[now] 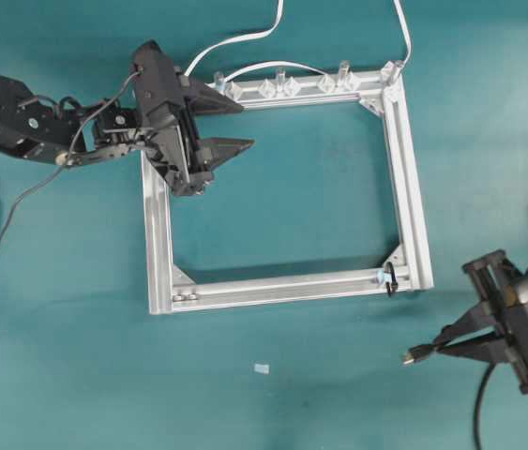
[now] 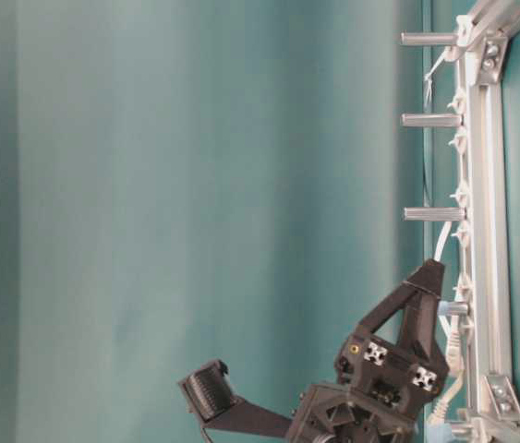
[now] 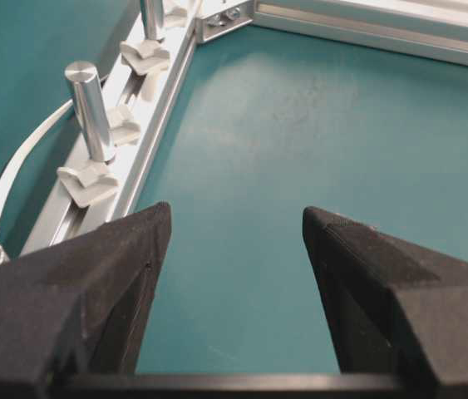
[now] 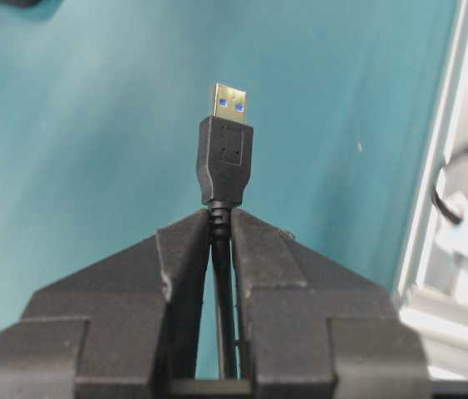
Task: Insert the wire through the string loop located on the right side.
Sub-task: 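Lift the cable with the right gripper and move it toward the frame's right corner, then push the USB plug leftward through the black zip-tie loop with the right gripper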
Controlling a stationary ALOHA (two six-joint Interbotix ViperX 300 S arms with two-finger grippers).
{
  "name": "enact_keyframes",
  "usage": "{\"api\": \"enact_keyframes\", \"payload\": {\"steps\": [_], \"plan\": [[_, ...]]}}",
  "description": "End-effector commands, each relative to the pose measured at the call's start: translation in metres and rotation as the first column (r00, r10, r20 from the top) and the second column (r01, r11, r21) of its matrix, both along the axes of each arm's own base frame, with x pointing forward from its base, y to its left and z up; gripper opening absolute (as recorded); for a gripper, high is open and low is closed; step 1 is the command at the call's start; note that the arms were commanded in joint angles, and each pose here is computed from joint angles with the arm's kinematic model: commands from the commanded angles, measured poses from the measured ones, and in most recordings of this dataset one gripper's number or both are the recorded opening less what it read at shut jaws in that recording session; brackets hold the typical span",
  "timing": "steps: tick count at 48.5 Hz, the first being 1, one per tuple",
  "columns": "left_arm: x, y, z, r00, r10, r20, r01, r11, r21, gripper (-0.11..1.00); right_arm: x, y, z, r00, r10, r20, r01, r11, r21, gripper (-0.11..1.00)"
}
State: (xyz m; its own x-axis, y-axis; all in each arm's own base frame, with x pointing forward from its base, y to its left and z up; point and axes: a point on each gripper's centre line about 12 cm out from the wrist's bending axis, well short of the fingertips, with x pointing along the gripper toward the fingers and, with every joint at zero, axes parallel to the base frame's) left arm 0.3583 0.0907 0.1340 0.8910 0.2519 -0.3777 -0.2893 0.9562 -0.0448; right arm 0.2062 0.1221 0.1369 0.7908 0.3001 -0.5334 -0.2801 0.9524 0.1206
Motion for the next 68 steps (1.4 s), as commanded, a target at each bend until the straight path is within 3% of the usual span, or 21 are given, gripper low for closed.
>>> {"api": "enact_keyframes", "payload": {"steps": [1,27,47,68], "plan": [[0.002,-0.002,0.018,0.999,-0.008,0.052,0.007,1.000,0.012,0.66,-0.004,-0.002,0.007,1.000,0.002,0.027,-0.003,1.000,0.021,0.11],[-0.008,-0.004,0.024,0.998,-0.008,0.063,0.007,1.000,0.014,0.66,-0.010,-0.011,0.003,0.999,-0.014,0.030,0.014,1.000,0.013,0.11],[-0.007,-0.009,0.024,0.998,-0.022,0.063,0.021,1.000,0.014,0.66,-0.011,-0.037,-0.005,0.991,-0.116,0.067,0.117,0.993,-0.012,0.11],[-0.005,-0.011,0.026,0.997,-0.028,0.067,0.027,1.000,0.015,0.66,-0.013,-0.059,-0.005,0.977,-0.203,0.071,0.204,0.979,-0.006,0.11]]}}
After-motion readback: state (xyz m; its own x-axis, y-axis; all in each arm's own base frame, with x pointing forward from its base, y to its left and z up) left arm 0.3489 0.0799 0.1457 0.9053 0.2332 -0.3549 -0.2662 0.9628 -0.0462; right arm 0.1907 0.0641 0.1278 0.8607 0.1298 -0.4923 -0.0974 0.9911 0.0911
